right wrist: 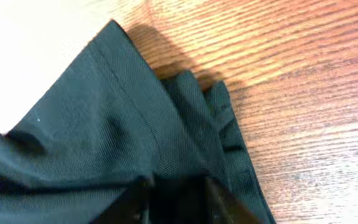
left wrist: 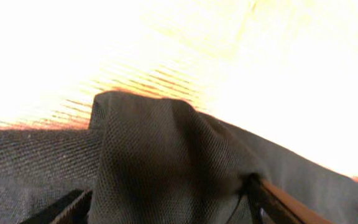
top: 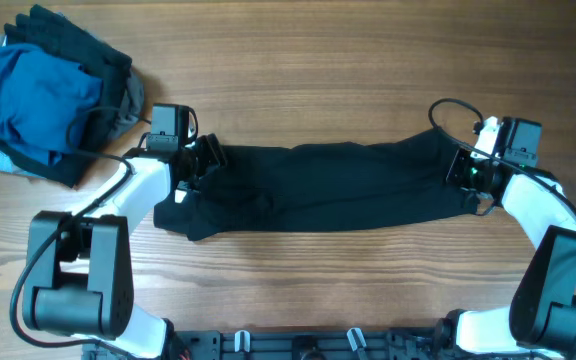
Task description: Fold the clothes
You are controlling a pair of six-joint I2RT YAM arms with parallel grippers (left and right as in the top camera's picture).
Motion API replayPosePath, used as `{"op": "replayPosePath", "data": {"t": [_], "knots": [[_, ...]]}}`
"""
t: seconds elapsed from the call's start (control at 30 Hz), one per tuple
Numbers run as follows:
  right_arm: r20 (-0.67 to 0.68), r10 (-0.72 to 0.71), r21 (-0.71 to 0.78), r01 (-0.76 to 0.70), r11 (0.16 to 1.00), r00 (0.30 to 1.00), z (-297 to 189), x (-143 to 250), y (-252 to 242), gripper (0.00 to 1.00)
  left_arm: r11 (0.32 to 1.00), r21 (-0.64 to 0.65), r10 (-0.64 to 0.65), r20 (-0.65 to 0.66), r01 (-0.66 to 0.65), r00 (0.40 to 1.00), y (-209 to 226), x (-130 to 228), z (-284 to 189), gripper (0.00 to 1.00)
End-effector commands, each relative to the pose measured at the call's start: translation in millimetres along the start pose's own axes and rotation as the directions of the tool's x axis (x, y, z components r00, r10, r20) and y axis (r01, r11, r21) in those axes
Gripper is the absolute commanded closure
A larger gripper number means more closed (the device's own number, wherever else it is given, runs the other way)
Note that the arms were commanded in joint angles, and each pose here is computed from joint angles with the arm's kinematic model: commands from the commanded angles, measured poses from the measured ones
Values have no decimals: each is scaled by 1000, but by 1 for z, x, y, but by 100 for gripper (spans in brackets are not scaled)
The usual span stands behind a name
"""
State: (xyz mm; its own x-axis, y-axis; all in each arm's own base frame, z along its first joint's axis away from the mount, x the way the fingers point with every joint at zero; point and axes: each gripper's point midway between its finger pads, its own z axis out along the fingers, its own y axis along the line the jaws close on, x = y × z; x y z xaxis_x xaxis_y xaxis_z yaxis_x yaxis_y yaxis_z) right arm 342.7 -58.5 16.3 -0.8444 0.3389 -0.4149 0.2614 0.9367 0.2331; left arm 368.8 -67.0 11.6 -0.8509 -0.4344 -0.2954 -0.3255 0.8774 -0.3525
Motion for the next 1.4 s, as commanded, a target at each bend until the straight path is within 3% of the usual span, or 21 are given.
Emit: {"op": "replayPosePath", "data": {"t": [0.0,0.03,0.13,0.37,0.47,0.63,0.67,0.73,0.8,0.9,0.93,1.0,1.13,1.23,1.37], "knots": [[-27,9,-3,-9,1000,1000,4,7,0,50,999,-28,-46,-52,44,998,11,15,7,26],[-42,12,3,-11,1000,999,4,11,-1,36,998,-37,-51,-65,49,997,13,18,7,25],[-51,-11,18,12,1000,999,4,13,-4,27,997,-24,-76,-84,74,994,14,15,-2,23],[-37,-300,-105,295,950,953,-1,10,15,29,991,85,-104,11,102,995,-6,-22,-64,18],[-47,-362,-111,355,928,931,0,15,15,30,992,73,-107,-9,107,994,-5,-12,-76,15],[-126,-347,-106,335,936,929,14,32,6,32,992,4,-128,-106,129,986,9,13,-73,12],[-143,-340,-110,327,939,929,17,37,5,34,993,-1,-117,-115,117,986,11,15,-73,12],[-163,-336,-118,319,940,928,21,42,4,46,993,-12,-121,-126,120,985,13,18,-72,11],[-160,-336,-117,320,940,928,20,41,4,60,993,-16,-121,-122,120,985,14,17,-72,12],[-163,-312,-113,296,949,936,20,40,4,92,993,-19,-121,-120,119,985,14,17,-72,11],[-161,-294,-109,279,954,942,20,38,4,96,993,-19,-121,-122,120,985,14,17,-72,11],[-150,-236,-78,226,971,960,18,26,3,96,993,-21,-122,-124,120,985,14,18,-72,11],[-138,-111,144,131,981,984,-6,-18,-24,96,993,-21,-122,-125,120,985,15,18,-72,11],[-124,-117,251,146,957,985,-35,-54,-33,96,992,-28,-125,-133,122,983,16,20,-73,11],[-136,-121,178,144,973,983,-52,-66,-13,96,992,-33,-125,-129,121,984,17,20,-73,11]]}}
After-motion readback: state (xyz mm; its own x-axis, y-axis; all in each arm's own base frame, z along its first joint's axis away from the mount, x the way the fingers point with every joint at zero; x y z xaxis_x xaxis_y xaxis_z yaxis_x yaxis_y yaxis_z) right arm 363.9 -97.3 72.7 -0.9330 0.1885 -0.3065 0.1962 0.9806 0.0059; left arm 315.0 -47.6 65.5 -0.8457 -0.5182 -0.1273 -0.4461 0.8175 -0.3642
